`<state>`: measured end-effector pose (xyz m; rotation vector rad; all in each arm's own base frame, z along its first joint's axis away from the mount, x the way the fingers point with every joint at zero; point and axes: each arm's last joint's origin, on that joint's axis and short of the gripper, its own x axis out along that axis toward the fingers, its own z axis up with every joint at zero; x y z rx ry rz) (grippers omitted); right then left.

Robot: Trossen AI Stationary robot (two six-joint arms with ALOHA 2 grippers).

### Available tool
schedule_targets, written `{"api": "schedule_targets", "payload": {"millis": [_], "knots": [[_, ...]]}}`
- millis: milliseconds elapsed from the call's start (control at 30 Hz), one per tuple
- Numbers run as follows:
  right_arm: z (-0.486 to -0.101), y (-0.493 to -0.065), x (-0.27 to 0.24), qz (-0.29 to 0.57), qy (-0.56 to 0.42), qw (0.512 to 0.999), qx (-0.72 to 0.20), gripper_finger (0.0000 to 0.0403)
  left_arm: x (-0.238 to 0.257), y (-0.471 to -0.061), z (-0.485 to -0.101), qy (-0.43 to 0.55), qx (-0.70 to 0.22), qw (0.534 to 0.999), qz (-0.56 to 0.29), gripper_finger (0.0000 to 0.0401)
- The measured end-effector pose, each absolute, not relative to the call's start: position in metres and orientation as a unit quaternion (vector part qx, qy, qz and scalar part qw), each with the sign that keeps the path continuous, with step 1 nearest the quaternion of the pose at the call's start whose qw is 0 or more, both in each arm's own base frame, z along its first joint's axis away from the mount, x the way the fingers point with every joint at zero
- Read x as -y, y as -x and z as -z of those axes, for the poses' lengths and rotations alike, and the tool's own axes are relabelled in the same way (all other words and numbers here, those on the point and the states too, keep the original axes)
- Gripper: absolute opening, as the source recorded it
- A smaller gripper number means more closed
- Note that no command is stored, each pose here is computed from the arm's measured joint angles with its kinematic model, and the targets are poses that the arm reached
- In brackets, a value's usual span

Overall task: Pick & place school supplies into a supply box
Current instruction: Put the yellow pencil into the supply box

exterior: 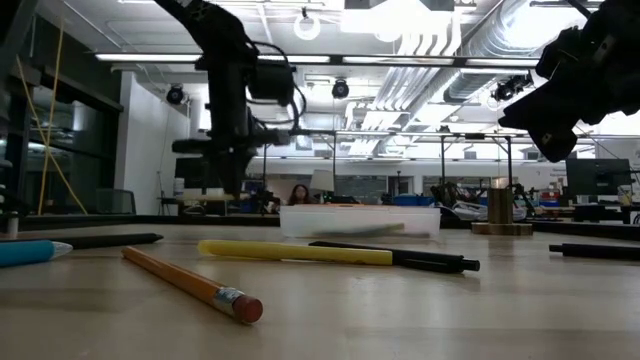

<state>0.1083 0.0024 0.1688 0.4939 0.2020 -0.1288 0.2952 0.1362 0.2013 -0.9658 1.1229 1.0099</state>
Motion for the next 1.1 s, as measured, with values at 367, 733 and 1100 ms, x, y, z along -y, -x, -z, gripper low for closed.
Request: {"api": "schedule_targets", "payload": {"millis": [367,733,1100], "knots": [[-0.169,-0.108,-0.002,0.067,-0.245,0.962,-0.098,0.0043,-0.124,-0.269,-0.26,0.435,-0.423,0.677,-0.417,0.0039],[-0.169,-0.108,-0.002,0.071,-0.244,0.962,-0.098,0.0043,-0.11,-0.244,-0.326,0.453,-0.282,0.776,-0.337,0.0039],[-0.169,-0.108,-0.002,0.07,-0.244,0.962,-0.098,0.0043,-0.104,-0.238,-0.367,0.451,-0.158,0.846,-0.235,0.0039]]}}
